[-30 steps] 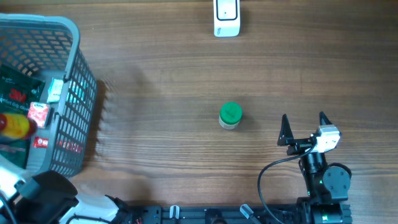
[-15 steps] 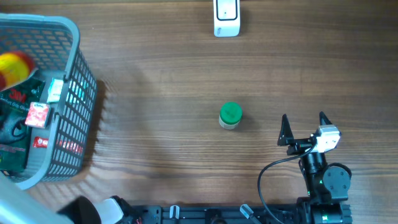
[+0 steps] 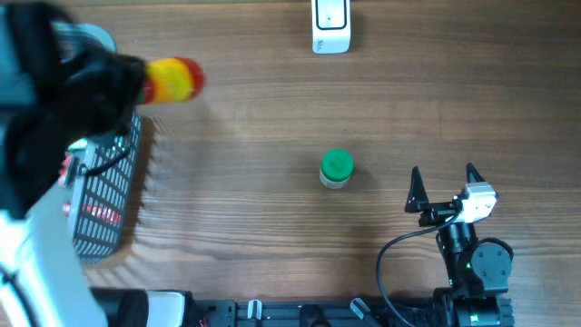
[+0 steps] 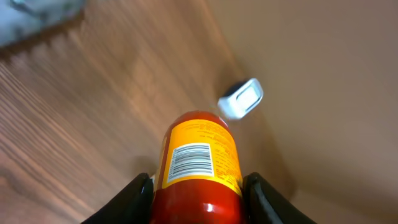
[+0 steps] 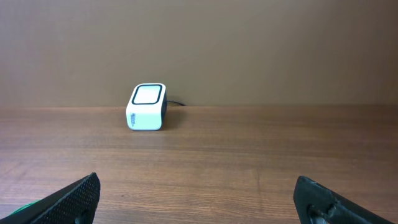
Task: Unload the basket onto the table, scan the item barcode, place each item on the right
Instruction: 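Carry the bottle with the left gripper and stand it beside the jar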
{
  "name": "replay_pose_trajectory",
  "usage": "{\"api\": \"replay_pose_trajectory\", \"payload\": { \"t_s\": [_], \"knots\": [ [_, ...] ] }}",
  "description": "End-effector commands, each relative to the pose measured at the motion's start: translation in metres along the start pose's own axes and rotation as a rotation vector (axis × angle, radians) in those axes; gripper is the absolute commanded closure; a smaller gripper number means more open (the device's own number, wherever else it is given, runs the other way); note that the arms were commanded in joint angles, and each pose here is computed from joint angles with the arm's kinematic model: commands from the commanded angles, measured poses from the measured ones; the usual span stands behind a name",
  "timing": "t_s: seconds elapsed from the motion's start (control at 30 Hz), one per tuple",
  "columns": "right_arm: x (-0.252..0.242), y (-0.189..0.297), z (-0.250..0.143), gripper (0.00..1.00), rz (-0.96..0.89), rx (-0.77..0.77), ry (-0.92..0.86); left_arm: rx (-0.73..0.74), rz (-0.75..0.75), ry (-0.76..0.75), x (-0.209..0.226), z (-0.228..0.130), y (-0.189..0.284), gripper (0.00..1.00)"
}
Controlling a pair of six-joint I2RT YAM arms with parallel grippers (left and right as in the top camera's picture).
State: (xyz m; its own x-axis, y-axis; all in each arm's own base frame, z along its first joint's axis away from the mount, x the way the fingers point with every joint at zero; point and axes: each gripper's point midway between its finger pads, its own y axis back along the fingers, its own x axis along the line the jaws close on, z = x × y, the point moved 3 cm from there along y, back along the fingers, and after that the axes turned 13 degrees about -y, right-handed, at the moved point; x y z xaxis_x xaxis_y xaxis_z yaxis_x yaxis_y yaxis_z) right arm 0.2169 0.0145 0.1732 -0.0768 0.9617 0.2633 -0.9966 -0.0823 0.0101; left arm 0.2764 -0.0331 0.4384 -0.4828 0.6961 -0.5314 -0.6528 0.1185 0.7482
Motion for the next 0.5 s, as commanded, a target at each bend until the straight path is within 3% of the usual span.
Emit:
{"api": "replay_pose_trajectory", "payload": {
  "t_s": [0.0, 0.2, 0.47],
  "knots": [
    [0.002, 0.000, 0.001, 0.00, 0.014, -0.006, 0.013, 0.061, 0.064, -0.071, -0.016, -0.016, -0.035, 0.60],
    [0.002, 0.000, 0.001, 0.01, 0.014, -0.006, 0.013, 0.173, 0.169, -0.099, -0.039, -0.049, -0.096, 0.61],
    [0.002, 0.000, 0.001, 0.00, 0.014, -0.006, 0.013, 0.231, 0.283, -0.021, -0.052, -0.086, -0.146, 0.62]
  ]
}}
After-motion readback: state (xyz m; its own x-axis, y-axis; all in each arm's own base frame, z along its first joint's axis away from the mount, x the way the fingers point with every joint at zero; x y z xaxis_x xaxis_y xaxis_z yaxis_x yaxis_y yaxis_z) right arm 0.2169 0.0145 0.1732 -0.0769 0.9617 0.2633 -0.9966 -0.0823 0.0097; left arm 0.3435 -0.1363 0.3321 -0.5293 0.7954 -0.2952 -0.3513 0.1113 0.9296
